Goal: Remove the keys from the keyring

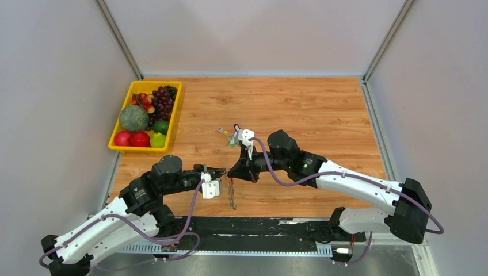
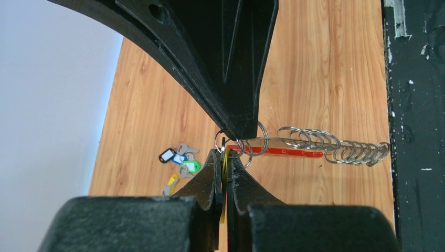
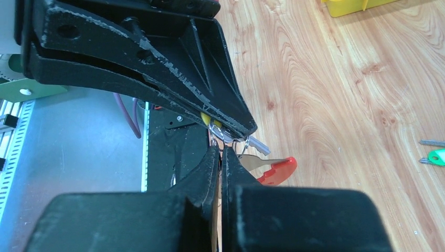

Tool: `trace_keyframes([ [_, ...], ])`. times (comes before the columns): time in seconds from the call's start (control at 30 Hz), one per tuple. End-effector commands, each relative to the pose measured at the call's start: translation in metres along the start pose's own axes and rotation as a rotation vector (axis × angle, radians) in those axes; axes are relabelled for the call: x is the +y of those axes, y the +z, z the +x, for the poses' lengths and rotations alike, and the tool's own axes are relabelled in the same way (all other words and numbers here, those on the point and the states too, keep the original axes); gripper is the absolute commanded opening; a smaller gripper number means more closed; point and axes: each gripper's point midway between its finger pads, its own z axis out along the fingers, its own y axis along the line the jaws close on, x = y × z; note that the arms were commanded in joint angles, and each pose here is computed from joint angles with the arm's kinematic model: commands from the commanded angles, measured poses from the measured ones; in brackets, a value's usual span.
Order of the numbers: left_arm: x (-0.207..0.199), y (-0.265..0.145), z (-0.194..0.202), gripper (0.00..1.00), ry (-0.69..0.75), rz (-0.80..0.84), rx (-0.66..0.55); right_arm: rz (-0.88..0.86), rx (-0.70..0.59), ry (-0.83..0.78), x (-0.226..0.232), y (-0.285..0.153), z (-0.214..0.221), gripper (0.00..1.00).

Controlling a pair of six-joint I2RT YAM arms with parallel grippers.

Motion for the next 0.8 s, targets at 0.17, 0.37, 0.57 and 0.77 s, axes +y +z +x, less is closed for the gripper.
trace_keyframes([
  [0.17, 0.016, -0.001, -0.021, 0.00, 0.036, -0.050, -0.073, -0.144, -0.109, -0.001, 0.036, -0.016, -0.032, 0.00],
  [0.37, 0.015, 0.000, -0.021, 0.00, 0.037, -0.046, -0.075, -0.209, -0.167, 0.035, 0.047, -0.018, -0.042, 0.00],
  [0.57, 0.014, 0.000, -0.021, 0.00, 0.038, -0.043, -0.078, -0.279, -0.256, 0.108, 0.054, -0.026, -0.057, 0.00],
  [0.77, 0.014, 0.000, -0.021, 0.00, 0.038, -0.042, -0.076, -0.295, -0.290, 0.159, 0.054, -0.029, -0.065, 0.00],
])
